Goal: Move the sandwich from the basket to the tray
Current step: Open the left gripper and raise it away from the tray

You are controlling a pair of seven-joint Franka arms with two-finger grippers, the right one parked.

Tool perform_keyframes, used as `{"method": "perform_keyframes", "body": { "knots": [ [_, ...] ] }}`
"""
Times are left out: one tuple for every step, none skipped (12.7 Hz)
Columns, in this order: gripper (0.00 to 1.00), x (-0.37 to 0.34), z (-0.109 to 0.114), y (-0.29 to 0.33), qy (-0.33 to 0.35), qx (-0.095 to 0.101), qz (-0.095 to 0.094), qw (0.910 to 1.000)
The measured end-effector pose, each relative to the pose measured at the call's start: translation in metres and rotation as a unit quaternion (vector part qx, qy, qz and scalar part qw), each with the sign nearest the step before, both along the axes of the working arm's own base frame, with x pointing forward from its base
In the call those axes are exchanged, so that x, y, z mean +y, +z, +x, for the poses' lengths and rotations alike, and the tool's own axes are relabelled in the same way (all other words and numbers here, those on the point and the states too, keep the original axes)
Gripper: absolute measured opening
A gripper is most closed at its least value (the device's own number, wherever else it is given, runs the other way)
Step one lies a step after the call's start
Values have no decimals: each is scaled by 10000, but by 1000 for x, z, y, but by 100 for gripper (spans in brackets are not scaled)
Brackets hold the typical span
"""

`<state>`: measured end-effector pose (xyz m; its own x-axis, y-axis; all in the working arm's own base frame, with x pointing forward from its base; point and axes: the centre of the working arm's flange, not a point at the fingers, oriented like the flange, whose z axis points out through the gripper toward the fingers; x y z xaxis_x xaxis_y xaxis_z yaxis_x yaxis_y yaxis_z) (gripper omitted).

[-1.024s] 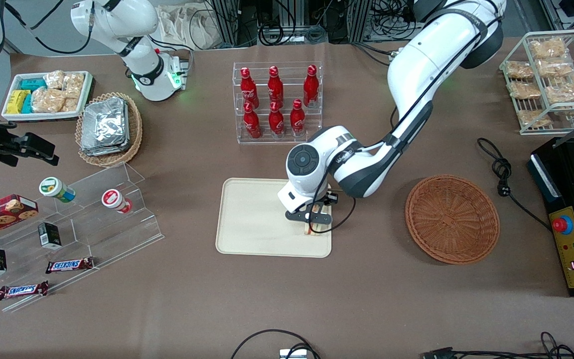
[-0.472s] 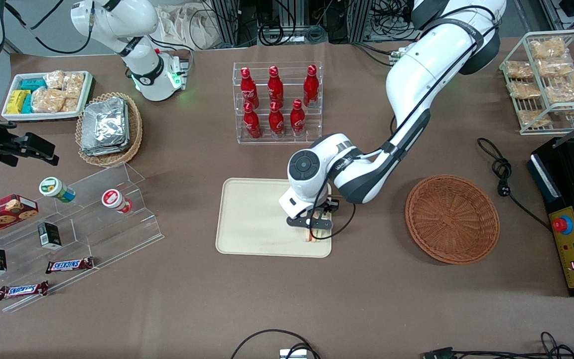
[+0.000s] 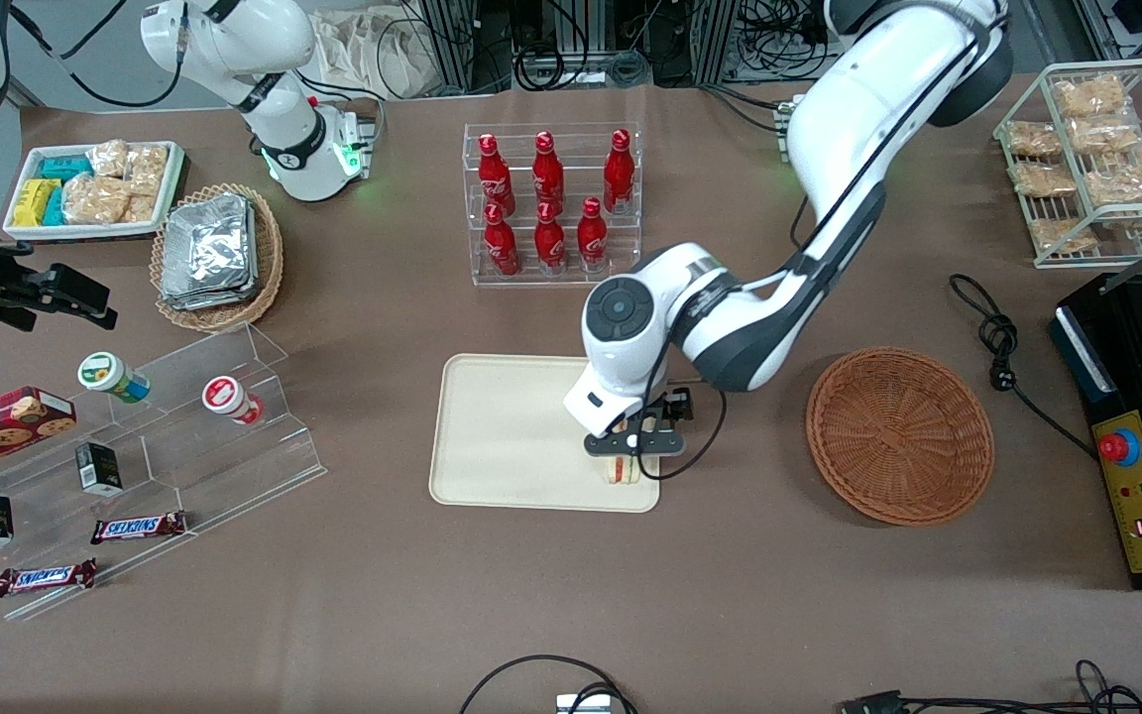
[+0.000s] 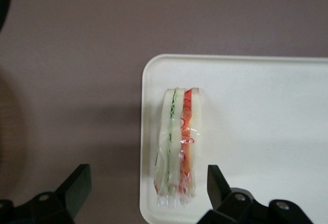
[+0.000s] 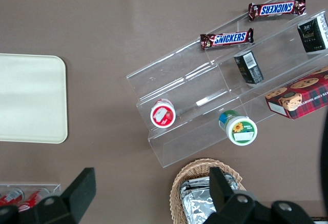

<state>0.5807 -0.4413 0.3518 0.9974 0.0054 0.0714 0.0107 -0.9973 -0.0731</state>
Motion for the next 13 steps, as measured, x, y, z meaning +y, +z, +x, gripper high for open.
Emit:
{"method": "perform_keyframes", "body": {
  "knots": [
    [100, 12, 2, 39, 121, -42, -111, 9999],
    [100, 31, 2, 77, 161, -35, -206, 9997],
    [100, 55, 1, 112, 145, 7, -246, 9996],
    [100, 86, 2, 140, 116, 47, -220, 9997],
    [100, 121, 5, 160, 67, 59, -188, 9998],
    [100, 157, 8, 174, 35, 50, -163, 9998],
    [100, 189, 10, 183, -6, 31, -100, 9999],
    [100, 215, 9, 189, -61, 33, -39, 10000],
    [100, 236, 7, 195, -109, 46, -19, 9999],
    [100, 258, 3, 202, -184, 100, -65, 9998],
    [100, 281, -2, 210, -292, 187, -153, 9993],
    [100, 308, -7, 220, -394, 239, -256, 9986],
    [100, 333, -16, 232, -450, 246, -335, 9981]
  ]
}}
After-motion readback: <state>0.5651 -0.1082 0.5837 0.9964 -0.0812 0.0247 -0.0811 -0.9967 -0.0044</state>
